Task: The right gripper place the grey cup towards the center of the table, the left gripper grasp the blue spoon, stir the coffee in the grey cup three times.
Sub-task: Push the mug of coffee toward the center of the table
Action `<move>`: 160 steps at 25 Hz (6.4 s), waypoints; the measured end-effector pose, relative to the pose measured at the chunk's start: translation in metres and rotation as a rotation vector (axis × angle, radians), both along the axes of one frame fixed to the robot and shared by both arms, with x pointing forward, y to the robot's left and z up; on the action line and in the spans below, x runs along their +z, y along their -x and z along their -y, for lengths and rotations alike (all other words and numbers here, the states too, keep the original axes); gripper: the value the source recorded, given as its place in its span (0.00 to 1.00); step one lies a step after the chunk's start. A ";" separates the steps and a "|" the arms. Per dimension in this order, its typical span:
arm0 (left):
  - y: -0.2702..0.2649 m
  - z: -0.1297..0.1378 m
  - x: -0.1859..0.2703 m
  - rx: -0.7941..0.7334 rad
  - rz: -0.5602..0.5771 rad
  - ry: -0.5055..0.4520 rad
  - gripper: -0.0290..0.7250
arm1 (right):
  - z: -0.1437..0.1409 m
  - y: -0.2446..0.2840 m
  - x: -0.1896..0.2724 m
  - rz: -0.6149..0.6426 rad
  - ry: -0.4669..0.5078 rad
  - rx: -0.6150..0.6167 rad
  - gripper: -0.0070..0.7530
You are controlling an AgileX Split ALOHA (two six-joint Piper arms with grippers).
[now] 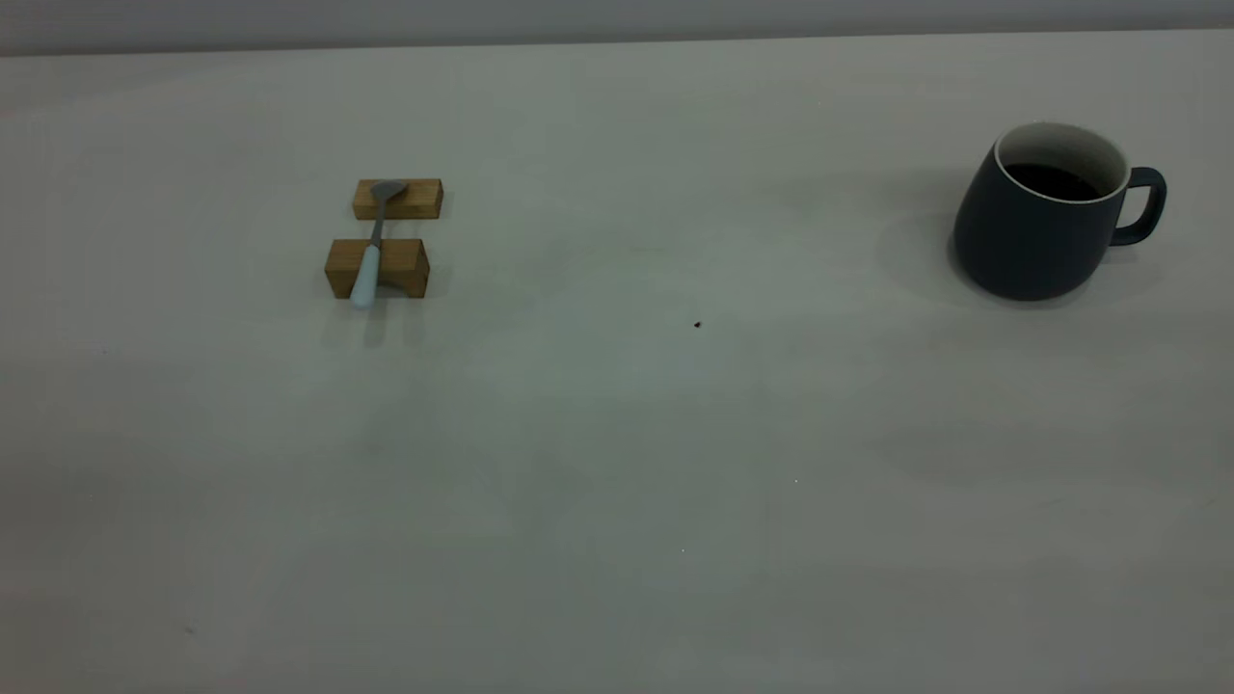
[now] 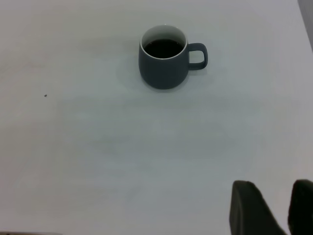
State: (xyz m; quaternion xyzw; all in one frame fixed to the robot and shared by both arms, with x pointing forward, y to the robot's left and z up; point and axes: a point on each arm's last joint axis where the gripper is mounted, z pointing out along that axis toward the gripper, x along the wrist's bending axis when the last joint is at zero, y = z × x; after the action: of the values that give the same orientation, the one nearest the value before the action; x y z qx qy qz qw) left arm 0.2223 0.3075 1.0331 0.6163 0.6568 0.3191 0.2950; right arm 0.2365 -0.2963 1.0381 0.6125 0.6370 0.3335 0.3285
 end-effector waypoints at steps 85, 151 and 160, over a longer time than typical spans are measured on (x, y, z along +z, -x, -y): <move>0.000 0.000 0.000 -0.001 0.000 -0.001 0.59 | 0.003 -0.420 -0.225 -0.596 0.866 0.895 0.81; 0.000 0.000 0.000 -0.001 0.000 -0.001 0.59 | -0.187 -0.381 -0.217 -0.467 0.403 0.776 0.69; 0.000 0.000 0.000 -0.001 0.000 -0.001 0.59 | -0.172 -0.351 -0.112 -0.664 0.362 0.744 0.92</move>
State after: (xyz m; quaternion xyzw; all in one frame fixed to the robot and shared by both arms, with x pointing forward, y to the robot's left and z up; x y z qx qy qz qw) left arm 0.2222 0.3075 1.0331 0.6166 0.6565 0.3192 0.2948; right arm 0.5880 -0.1239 0.9263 0.3513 0.9283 0.1001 0.0692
